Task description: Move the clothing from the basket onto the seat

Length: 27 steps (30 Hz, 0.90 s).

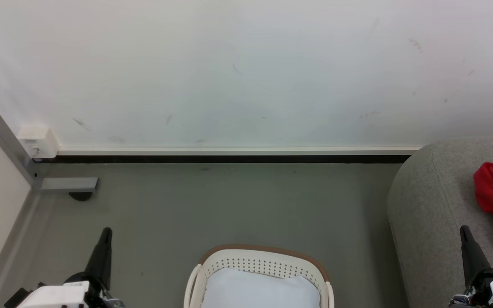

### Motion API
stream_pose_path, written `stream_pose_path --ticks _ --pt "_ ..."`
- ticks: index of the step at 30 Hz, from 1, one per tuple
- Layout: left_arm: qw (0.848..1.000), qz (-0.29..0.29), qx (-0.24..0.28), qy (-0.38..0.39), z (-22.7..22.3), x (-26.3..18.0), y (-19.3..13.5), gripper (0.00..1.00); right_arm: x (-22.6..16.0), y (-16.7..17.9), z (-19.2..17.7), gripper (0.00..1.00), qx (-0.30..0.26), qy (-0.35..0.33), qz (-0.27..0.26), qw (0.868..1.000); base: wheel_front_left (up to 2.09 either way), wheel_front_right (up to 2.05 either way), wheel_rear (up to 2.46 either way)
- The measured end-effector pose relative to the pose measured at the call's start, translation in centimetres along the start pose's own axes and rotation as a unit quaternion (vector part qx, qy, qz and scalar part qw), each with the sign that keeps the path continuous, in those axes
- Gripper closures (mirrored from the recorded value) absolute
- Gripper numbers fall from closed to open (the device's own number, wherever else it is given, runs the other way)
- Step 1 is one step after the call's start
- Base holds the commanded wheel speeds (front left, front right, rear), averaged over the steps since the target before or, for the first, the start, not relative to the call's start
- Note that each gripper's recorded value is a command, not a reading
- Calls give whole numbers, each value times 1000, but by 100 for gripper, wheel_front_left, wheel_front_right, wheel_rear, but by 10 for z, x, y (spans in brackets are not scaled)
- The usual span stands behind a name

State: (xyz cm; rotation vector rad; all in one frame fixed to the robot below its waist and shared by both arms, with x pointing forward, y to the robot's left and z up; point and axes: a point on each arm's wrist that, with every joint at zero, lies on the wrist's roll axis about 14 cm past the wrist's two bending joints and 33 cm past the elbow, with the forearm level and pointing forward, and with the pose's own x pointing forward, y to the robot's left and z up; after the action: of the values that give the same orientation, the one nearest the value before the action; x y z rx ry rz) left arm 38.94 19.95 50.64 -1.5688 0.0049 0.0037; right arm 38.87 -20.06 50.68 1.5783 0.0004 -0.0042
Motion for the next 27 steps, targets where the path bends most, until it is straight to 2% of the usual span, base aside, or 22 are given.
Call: stream_pose_path --ticks 27 --pt "1000 0 0 0 0 0 0 100 0 0 0 100 0 1 0 1000 0 0 0"
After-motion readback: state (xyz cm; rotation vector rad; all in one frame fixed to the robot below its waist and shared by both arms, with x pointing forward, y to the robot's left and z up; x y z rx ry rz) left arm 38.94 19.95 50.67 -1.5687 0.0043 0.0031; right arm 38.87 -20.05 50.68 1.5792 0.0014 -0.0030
